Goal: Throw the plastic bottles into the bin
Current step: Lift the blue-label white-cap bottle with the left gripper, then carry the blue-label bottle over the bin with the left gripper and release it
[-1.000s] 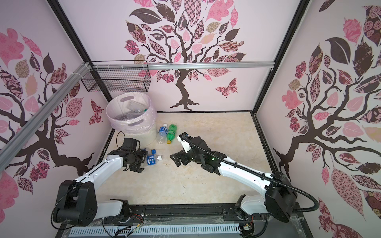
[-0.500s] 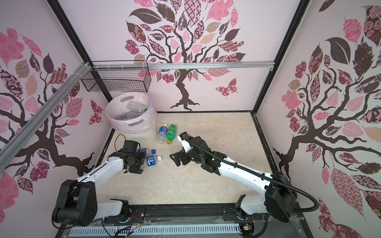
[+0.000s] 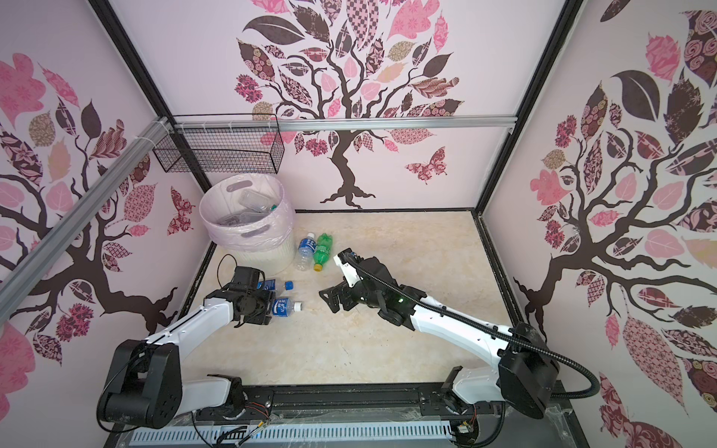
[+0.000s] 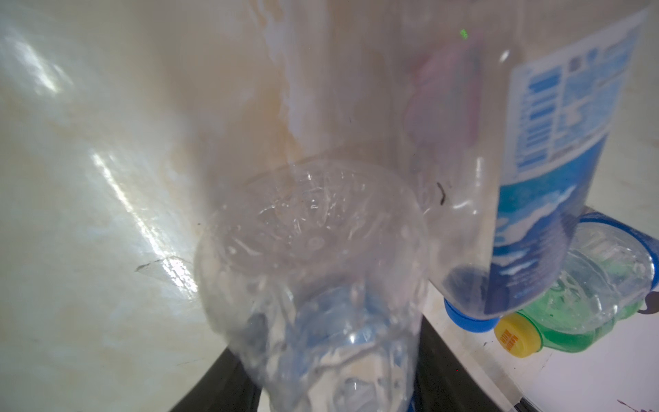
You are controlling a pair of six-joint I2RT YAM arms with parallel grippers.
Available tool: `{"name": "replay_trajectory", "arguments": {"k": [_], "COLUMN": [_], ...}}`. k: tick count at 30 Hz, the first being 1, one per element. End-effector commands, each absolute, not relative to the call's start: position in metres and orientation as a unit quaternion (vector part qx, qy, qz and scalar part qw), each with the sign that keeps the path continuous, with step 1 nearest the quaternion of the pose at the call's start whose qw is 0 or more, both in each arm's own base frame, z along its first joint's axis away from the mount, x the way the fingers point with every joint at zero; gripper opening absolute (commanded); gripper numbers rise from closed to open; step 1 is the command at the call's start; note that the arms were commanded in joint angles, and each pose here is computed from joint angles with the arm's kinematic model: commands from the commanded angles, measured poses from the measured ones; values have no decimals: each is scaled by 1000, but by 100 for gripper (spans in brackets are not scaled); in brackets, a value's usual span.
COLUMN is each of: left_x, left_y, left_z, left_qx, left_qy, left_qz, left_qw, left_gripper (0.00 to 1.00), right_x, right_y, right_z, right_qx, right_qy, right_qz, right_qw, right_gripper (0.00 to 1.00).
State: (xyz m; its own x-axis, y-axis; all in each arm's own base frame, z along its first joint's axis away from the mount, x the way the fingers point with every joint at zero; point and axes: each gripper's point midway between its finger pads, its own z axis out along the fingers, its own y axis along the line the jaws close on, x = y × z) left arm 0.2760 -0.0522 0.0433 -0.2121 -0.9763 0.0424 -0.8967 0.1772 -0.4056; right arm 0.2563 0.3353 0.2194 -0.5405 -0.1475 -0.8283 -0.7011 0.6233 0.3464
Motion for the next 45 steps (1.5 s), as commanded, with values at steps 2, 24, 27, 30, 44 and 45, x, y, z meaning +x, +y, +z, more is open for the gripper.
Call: {"name": "replay_trajectory", "arguments": {"k": [2,24,27,30,44,45], "left_x": [245,273,284,296,354,359], "left_y": [-51,-97,-98,-97,-45,-40], "left_z": [25,74,109,152,368,380], "left_qx": [-598,-398,-366,-335,-318,-324], "left_qy": [787,873,874,868,768,756], "left_qz": [-130,-248,-263,-278,-297,-300], "left_qw": [85,136,181,237,471,483], "left_gripper": [56,45,45,45,46,46], "right_x": [252,253,254,256,276,276], "right_y": [332,331,332,334,350,351], "right_z": [235,245,252,263,337,341], "right_qx": [-262,-264,-267,-272,-278,-277], "right_qy": [797,793,790,783,747,745], "right_qz": [351,351,349,350,350,353], "right_qw": [415,421,428,437,492,493], "right_gripper": [100,99,99,99,99,99]}}
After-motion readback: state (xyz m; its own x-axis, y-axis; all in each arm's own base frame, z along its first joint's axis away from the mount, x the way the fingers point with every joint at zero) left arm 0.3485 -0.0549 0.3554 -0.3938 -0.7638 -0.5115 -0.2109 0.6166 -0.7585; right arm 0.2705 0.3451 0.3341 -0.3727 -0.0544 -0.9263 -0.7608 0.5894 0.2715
